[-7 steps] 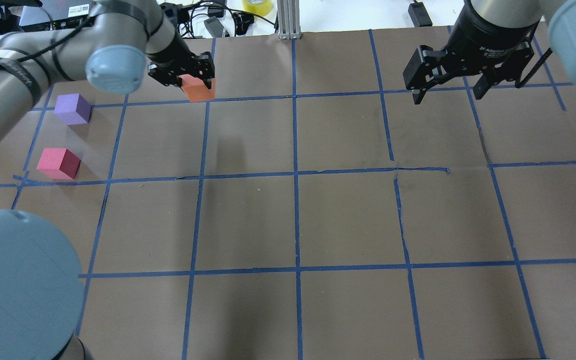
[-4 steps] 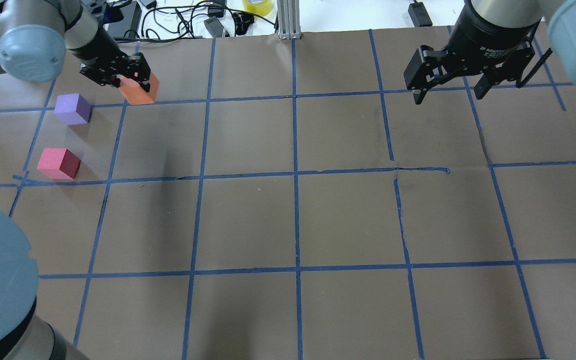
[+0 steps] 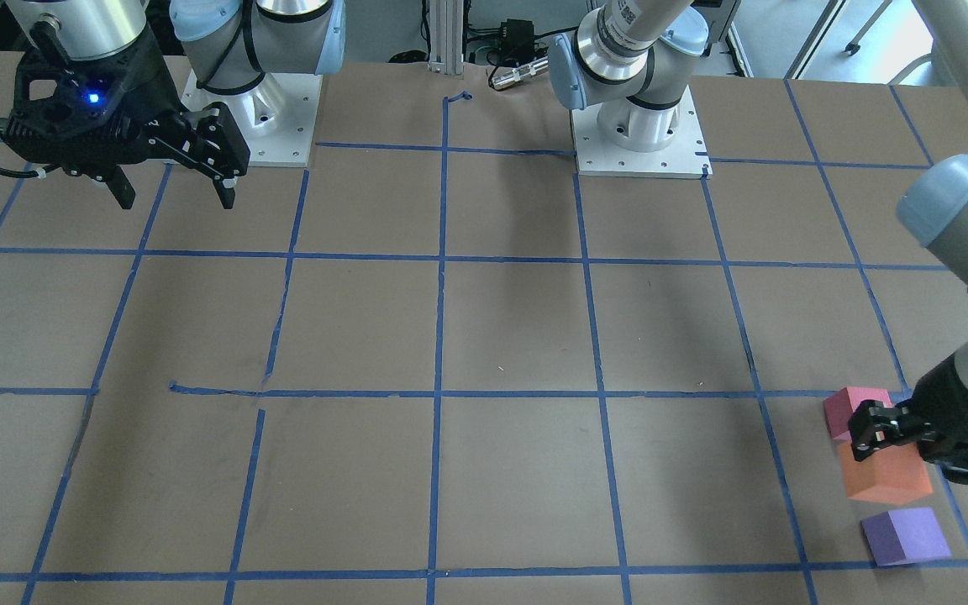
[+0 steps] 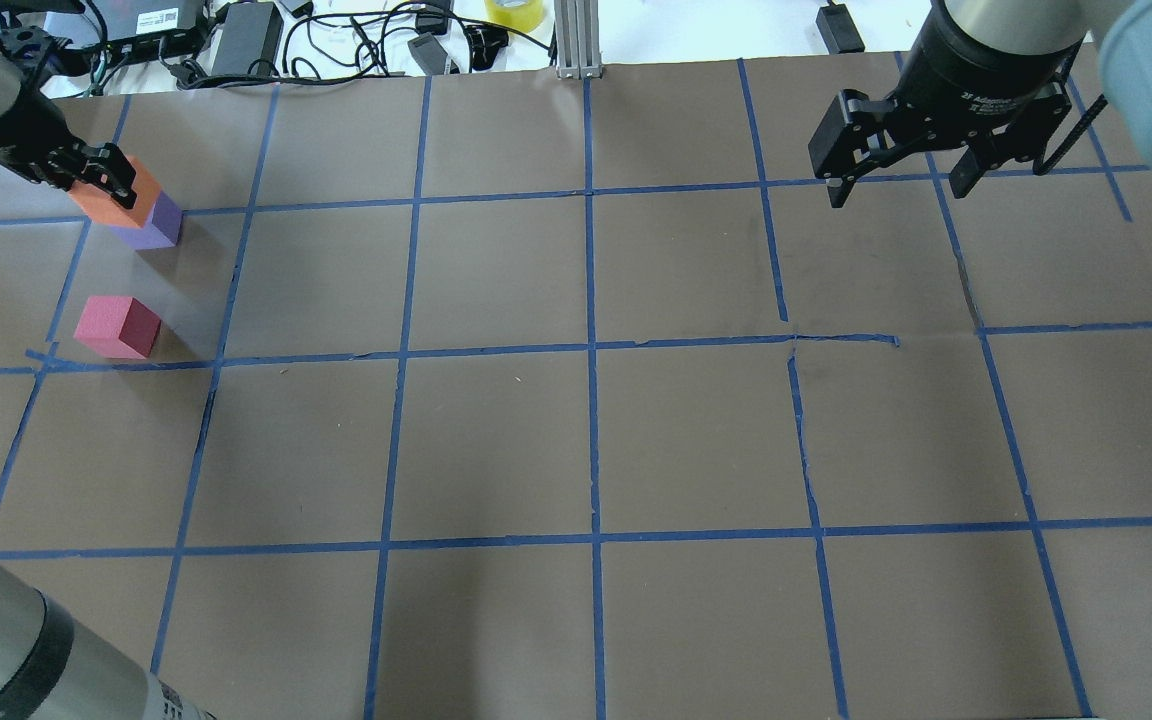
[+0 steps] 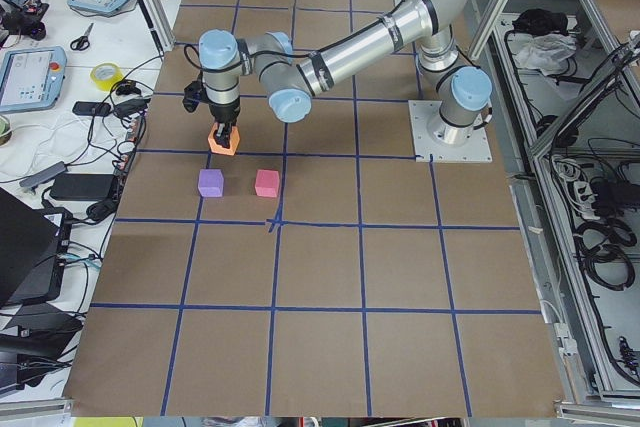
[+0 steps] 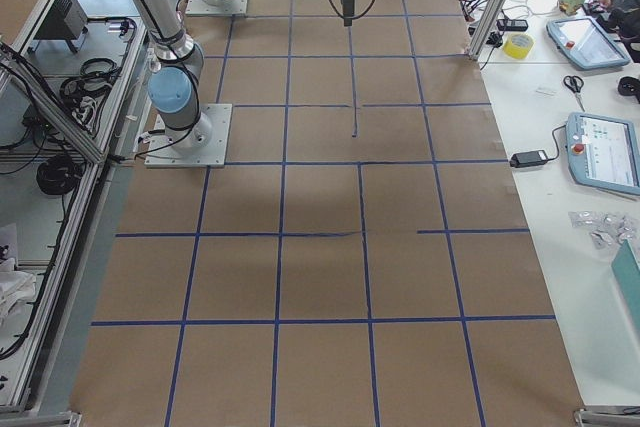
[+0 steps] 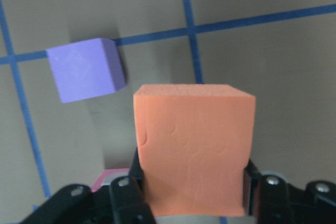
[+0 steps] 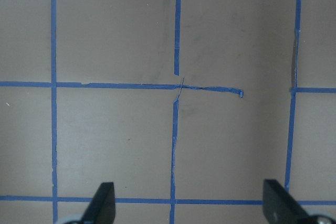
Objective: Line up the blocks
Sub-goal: 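Carry the orange cube with the left gripper toward the purple cube, then set the orange cube down between the purple and pink cubes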
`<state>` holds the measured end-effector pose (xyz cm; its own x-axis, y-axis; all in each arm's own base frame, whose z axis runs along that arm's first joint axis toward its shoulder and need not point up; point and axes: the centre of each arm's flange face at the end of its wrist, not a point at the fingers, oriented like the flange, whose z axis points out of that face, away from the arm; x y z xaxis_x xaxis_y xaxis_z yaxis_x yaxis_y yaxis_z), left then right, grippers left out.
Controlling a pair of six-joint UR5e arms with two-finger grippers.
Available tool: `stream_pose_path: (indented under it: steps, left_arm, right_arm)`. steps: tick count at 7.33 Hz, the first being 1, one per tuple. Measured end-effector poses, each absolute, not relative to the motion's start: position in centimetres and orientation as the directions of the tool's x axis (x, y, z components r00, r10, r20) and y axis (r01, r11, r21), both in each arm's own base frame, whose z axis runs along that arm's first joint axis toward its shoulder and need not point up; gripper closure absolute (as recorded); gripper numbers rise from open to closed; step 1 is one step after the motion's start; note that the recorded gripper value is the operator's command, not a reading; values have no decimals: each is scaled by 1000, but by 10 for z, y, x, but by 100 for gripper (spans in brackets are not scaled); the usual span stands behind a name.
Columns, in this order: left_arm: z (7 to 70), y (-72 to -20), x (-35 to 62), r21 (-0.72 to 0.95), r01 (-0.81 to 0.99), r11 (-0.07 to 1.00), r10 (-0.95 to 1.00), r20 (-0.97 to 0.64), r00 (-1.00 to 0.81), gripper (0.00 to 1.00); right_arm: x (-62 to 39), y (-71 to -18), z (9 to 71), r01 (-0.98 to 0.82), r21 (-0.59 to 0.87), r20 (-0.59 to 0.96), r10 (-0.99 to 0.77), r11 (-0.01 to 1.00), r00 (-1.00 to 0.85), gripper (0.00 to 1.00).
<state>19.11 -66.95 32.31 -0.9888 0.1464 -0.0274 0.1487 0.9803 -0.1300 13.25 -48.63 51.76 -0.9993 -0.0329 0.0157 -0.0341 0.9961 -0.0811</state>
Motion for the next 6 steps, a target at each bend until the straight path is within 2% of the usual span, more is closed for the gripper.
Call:
stream_pose_path:
  steps: [3,6]
  left_arm:
    - [282,-655,247,-151,134,980,137,14,-990,100]
    - [247,-651,260,-150,107,983,117,58,-991,100]
  right_arm:
    - [131,-487,517,-34,-80,20,-32,996,-999,0]
    - [131,-487,517,-34,-79,22,-32,996,-999,0]
